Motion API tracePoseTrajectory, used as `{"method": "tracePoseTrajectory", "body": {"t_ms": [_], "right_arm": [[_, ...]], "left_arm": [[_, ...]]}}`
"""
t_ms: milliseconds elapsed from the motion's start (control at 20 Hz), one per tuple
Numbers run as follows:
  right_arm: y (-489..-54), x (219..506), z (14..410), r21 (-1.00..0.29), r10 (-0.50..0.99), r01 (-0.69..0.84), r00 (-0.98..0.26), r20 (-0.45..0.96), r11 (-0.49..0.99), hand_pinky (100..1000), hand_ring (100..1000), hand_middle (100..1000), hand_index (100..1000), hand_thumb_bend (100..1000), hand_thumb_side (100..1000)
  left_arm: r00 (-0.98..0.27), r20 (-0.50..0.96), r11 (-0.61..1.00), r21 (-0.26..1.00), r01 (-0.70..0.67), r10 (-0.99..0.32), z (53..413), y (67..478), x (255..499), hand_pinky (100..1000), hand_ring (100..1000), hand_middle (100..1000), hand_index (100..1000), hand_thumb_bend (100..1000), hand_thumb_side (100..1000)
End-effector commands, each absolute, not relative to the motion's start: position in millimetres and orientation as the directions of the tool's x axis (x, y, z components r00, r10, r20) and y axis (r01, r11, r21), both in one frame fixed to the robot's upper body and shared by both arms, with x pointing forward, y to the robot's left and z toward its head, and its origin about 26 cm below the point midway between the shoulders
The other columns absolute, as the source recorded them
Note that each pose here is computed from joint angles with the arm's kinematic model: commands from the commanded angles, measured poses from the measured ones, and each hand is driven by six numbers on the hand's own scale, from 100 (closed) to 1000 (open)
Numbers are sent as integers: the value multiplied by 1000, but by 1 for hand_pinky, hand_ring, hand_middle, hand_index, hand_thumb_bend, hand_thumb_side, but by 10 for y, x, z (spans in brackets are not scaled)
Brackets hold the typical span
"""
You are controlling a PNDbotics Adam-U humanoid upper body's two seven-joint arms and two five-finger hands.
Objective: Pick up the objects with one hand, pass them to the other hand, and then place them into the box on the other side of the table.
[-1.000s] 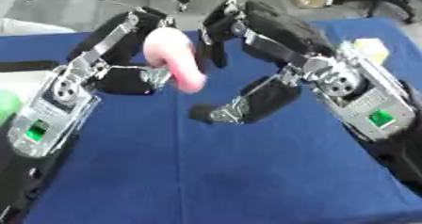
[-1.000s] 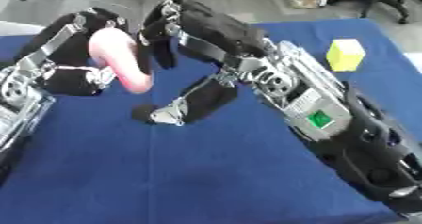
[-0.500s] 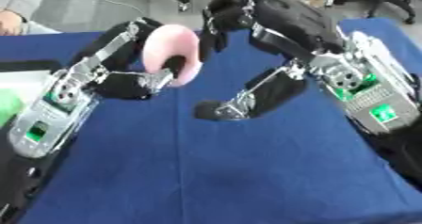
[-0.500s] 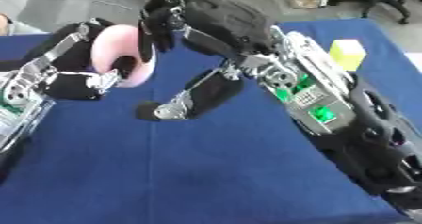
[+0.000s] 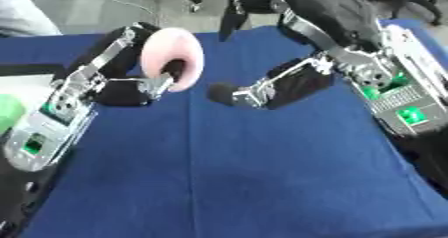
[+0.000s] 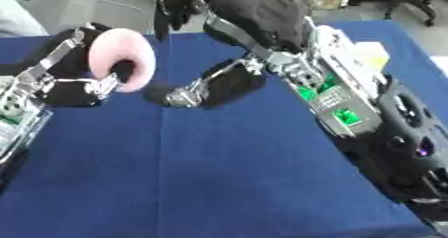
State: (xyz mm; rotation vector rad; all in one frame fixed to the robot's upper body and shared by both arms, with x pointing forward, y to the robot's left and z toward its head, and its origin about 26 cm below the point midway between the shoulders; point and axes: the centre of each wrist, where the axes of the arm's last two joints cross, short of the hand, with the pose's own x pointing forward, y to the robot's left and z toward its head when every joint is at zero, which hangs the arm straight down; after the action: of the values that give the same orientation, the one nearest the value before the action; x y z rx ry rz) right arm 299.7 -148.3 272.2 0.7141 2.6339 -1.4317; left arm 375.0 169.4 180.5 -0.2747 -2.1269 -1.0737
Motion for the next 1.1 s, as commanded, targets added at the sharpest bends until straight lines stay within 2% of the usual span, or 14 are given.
{"method": "tracePoseTrajectory", "body": {"t_ms": [50,150,300,600,900,1100], "right_arm": [[-1522,2973,2831,-723,389,502,-856,-339,474,667,491,442,545,464,514],[-1529,2974,2829,-703,393,517,-850,-352,489,676,502,454,558,457,515],[-1526,2970,2766,-696,356,493,-868,-347,522,712,523,471,585,396,498],[-1601,2977,2618,-714,329,457,-887,-323,531,726,525,476,601,376,487],[-1636,2976,2540,-742,338,445,-890,-305,502,728,523,476,606,372,488],[-1643,2974,2512,-752,341,439,-892,-297,491,729,523,476,608,368,489]], "left_arm": [[-736,660,653,625,427,-150,1916,1816,3766,407,330,375,388,100,273],[-743,648,669,628,397,-167,1934,1890,3764,407,330,375,389,100,267],[-745,626,699,639,321,-231,1969,2107,3769,409,332,377,392,100,249],[-696,559,723,685,82,-450,2018,2841,3716,424,344,385,408,100,201],[-531,503,651,749,-126,-682,1947,3652,3549,448,355,390,430,100,152],[-386,445,545,813,-204,-808,1931,4117,3377,473,367,398,455,100,132]]}}
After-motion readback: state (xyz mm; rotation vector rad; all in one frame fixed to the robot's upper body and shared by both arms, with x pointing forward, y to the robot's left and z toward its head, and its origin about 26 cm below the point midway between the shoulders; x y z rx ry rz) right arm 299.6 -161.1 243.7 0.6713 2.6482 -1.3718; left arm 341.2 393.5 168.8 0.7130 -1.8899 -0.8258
